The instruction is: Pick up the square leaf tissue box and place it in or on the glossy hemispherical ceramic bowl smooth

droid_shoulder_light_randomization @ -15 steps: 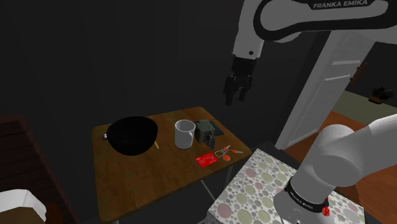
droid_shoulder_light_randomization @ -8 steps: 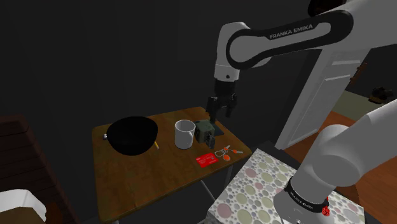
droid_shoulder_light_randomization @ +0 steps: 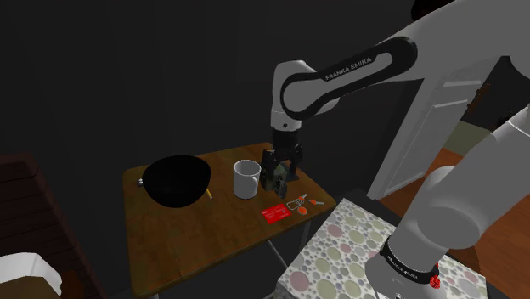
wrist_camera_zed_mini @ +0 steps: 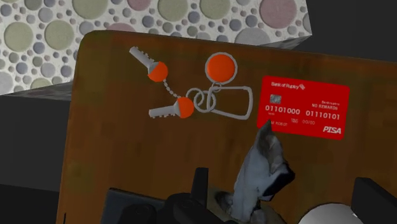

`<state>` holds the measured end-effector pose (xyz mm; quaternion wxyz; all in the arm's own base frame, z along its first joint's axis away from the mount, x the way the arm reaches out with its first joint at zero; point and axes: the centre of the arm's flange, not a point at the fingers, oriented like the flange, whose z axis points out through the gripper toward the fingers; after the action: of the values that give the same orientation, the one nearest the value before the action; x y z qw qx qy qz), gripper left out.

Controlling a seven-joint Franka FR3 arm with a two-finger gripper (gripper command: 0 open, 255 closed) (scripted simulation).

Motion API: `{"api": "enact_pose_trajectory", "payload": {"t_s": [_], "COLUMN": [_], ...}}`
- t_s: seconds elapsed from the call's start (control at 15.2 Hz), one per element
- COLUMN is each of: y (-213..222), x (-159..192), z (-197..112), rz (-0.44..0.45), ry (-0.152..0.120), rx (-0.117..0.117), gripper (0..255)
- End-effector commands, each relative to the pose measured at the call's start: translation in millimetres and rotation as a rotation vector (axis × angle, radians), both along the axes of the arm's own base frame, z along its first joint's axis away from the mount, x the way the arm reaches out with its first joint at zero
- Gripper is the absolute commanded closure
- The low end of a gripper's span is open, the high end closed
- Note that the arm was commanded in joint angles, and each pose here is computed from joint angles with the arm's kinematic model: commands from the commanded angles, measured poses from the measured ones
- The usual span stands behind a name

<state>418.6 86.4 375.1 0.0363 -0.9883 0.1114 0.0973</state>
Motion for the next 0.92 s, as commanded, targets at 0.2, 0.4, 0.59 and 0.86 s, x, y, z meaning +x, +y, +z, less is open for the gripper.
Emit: {"api": "enact_pose_trajectory", "payload": {"t_s": [0.2, 0.4, 0.59, 0.86], "y": [4, 4, 4, 4], "x": [-5, -5, -5, -5], "z": [-29, -29, -29, -29], "rz": [-0.001, -0.001, -0.001, -0.001], "ry": [0.0, 0.0, 0.0, 0.0], "rx": [0.0, 0.0, 0.0, 0.0], "gripper": [0, 0, 0, 255]}}
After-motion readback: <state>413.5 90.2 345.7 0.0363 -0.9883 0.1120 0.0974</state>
